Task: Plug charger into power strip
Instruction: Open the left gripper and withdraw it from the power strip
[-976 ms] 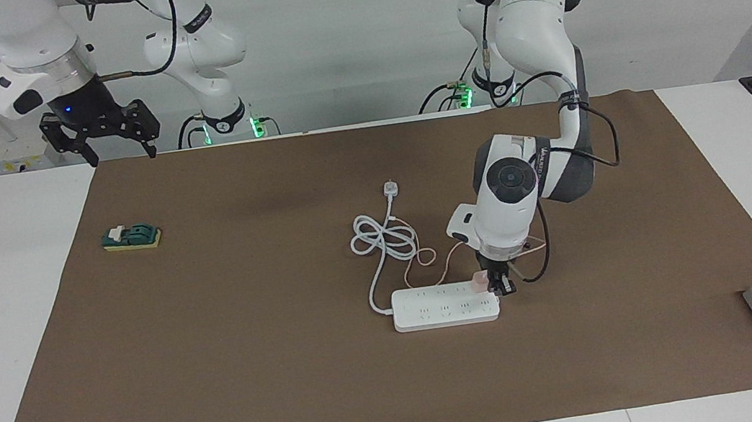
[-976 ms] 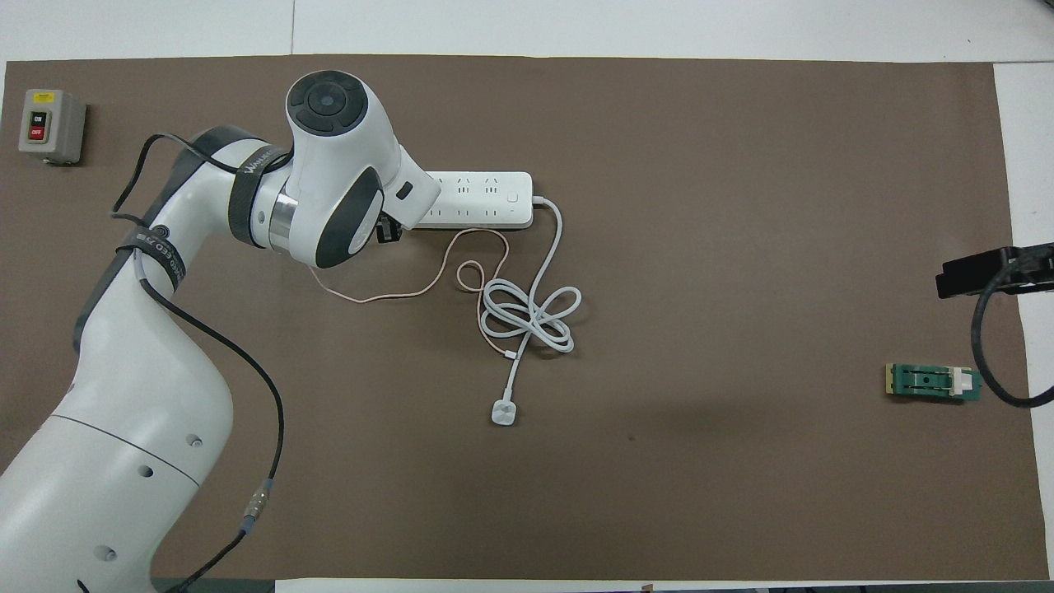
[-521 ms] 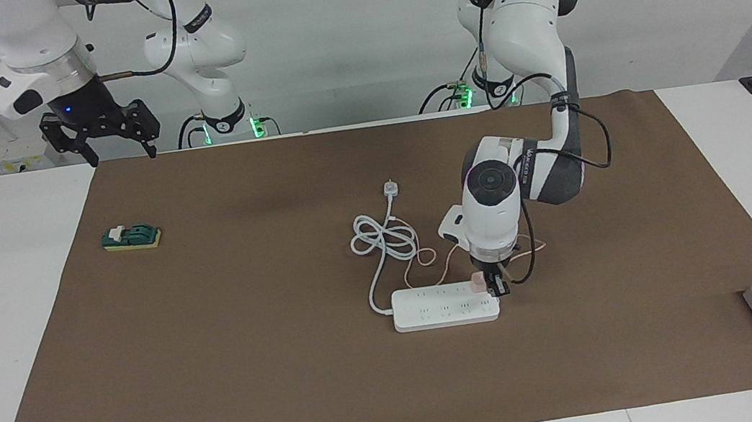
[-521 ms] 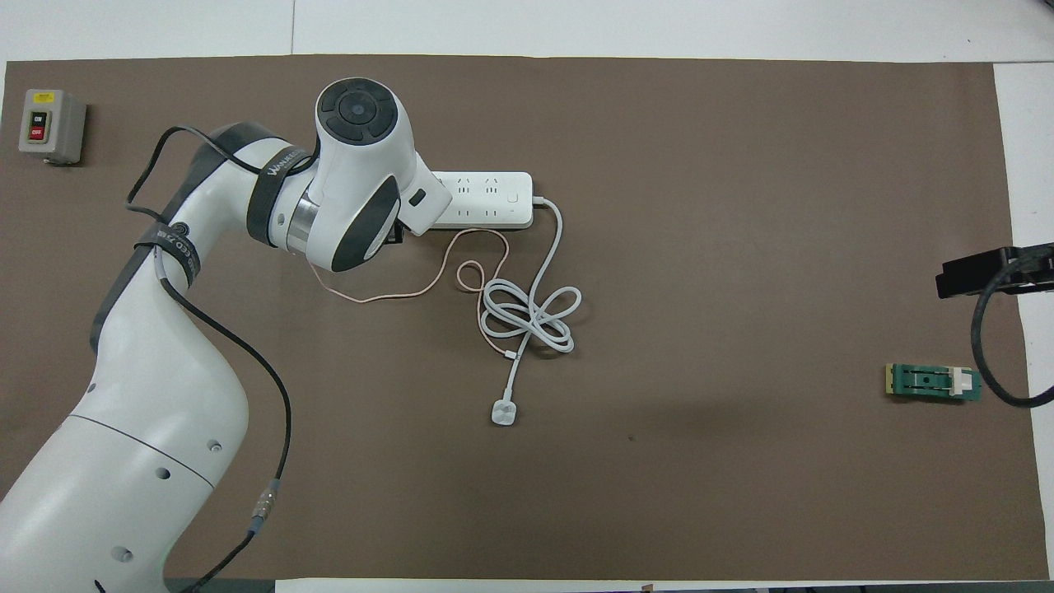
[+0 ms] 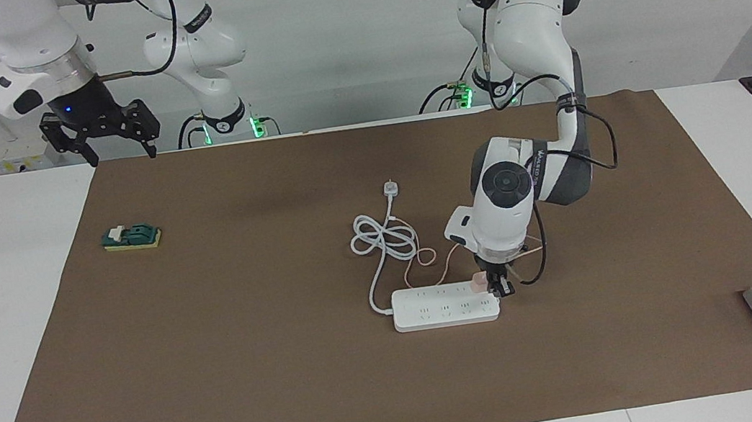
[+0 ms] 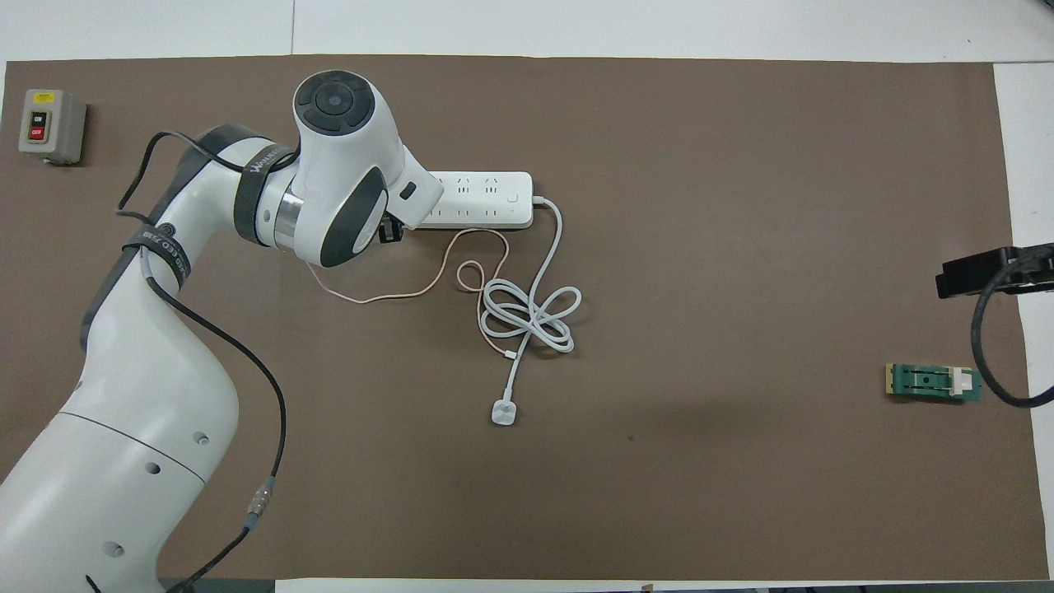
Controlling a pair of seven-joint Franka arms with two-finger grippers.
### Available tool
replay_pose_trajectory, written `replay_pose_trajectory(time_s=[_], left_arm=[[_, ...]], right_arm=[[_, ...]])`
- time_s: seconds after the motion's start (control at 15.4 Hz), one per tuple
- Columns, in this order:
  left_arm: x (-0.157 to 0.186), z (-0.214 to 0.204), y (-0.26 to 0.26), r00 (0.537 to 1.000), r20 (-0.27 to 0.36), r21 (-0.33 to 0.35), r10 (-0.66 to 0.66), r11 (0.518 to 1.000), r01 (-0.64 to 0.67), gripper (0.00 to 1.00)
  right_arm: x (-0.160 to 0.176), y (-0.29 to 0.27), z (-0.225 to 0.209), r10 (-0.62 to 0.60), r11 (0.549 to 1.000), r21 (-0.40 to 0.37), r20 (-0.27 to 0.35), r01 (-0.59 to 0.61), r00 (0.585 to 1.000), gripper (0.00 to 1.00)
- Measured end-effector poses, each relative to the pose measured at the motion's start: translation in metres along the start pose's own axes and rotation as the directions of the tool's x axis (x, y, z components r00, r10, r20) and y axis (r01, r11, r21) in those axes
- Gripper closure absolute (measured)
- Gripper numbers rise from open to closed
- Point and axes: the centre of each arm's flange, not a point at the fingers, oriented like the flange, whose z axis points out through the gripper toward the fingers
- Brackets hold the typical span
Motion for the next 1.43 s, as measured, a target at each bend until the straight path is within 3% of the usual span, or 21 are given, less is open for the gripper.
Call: replay_pose_trajectory(time_s=[0.07,0.13,0.52,0.78,1.04,1.43], left_arm=[[0.0,0.0,0.0,1.0,0.0,0.001,-0.001,1.0,0.001,0.71],[-0.002,0.004,-0.003,1.0,-0.004,0.009,-0.008,1.0,0.008,0.63],[-0.017,0.01,-0.023,0.998,-0.04,0.052,-0.047,0.997,0.049,0.0],[-0.024,-0.014,-0.027,0.996,-0.067,0.073,-0.066,0.995,0.071,0.0],[-0.042,-0.081,-0.03,0.991,-0.105,0.149,-0.088,0.984,0.103,0.0],[-0.083,-0.159,-0.016,0.976,-0.144,0.123,-0.164,0.975,0.182,0.0]], right_arm=[[0.0,0.0,0.0,0.0,1.0,0.0,0.0,0.0,1.0,0.0],[0.0,0.0,0.0,0.0,1.0,0.0,0.0,0.0,1.0,0.0],[0.0,0.0,0.0,0.0,1.0,0.0,0.002,0.0,1.0,0.0],[0.0,0.0,0.0,0.0,1.0,0.0,0.004,0.0,1.0,0.0],[0.0,0.0,0.0,0.0,1.0,0.0,0.005,0.0,1.0,0.0],[0.0,0.0,0.0,0.0,1.0,0.0,0.005,0.0,1.0,0.0]])
